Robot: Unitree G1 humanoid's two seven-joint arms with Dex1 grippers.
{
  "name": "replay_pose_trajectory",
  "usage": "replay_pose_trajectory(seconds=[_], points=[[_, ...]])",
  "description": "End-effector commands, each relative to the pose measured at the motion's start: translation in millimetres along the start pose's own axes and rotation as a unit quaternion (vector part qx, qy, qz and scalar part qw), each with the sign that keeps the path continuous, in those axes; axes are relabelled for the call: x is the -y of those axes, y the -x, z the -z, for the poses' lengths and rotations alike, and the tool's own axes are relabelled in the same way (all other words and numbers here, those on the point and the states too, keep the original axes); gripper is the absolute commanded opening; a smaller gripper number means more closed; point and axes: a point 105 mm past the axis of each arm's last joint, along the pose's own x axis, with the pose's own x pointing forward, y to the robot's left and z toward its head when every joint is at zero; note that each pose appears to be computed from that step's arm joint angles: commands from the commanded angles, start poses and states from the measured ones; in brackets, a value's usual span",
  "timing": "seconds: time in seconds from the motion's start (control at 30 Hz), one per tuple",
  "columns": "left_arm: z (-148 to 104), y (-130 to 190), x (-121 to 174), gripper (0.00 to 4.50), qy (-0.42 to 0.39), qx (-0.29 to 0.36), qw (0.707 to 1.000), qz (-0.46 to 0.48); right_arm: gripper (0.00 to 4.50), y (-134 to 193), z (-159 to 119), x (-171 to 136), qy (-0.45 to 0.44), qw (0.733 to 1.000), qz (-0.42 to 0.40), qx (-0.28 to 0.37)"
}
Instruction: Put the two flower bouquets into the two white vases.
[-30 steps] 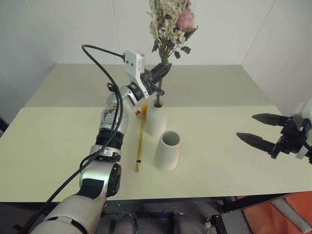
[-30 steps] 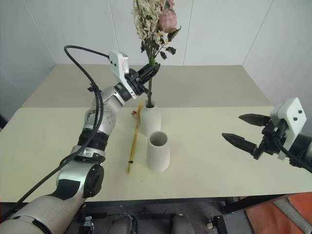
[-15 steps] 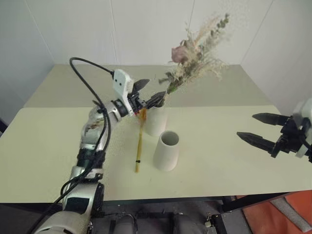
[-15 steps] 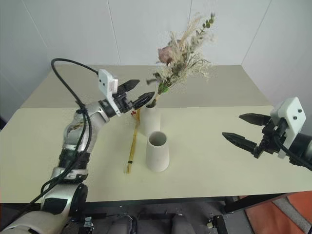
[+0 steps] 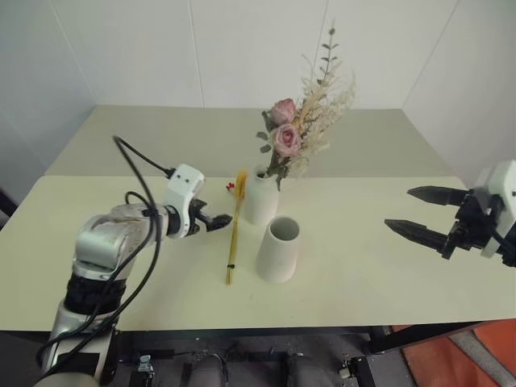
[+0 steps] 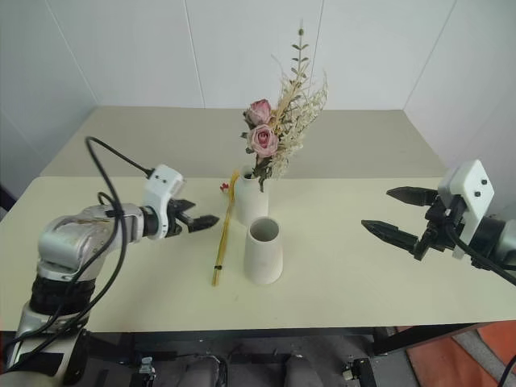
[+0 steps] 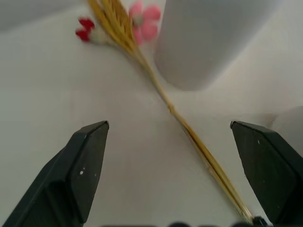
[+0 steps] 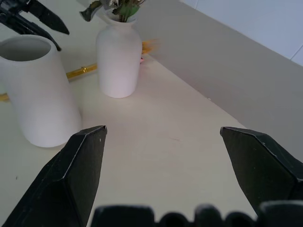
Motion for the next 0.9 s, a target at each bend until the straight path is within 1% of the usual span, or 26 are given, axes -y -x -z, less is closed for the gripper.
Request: replay_pose_trajectory(seconds=[0.03, 0.17, 0.27, 0.5, 0.6, 0.63, 0.67, 0.77, 0.83, 0.9], points=[[1, -9, 13, 4.48, 0.018, -0.043, 0.999, -0.01, 4.5, 3, -13, 2, 0.029, 0.999, 0.006, 0.016], [12, -26, 14, 4.48, 0.037, -0.092, 0.994, -0.044, 4.5, 5, -13, 1, 0.032, 0.999, 0.005, 0.017], [19, -35, 9, 3.88, 0.039, -0.116, 0.989, -0.078, 4.5, 6, -14, 0, 0.034, 0.999, 0.005, 0.018], [16, -34, -5, 1.49, 0.05, -0.109, 0.987, -0.107, 4.5, 10, -15, -1, 0.036, 0.999, 0.002, 0.017], [8, -29, -18, 0.48, 0.05, -0.074, 0.986, -0.142, 4.5, 10, -15, -1, 0.036, 0.999, 0.0, 0.016], [3, -25, -24, 0.18, 0.052, -0.049, 0.985, -0.157, 4.5, 10, -15, 0, 0.037, 0.999, 0.001, 0.017], [0, -22, -29, 0.03, 0.055, -0.032, 0.984, -0.167, 4.5, 9, -15, 0, 0.037, 0.999, 0.001, 0.017], [-19, 1, -52, 0.03, 0.036, 0.066, 0.971, -0.225, 4.5, 10, -17, 2, 0.037, 0.999, 0.001, 0.02], [-41, 25, -62, 0.03, 0.031, 0.173, 0.955, -0.239, 4.5, 10, -17, 2, 0.036, 0.999, -0.001, 0.02], [-55, 43, -64, 0.03, 0.028, 0.254, 0.936, -0.242, 4.5, 9, -16, 2, 0.036, 0.999, -0.003, 0.019]])
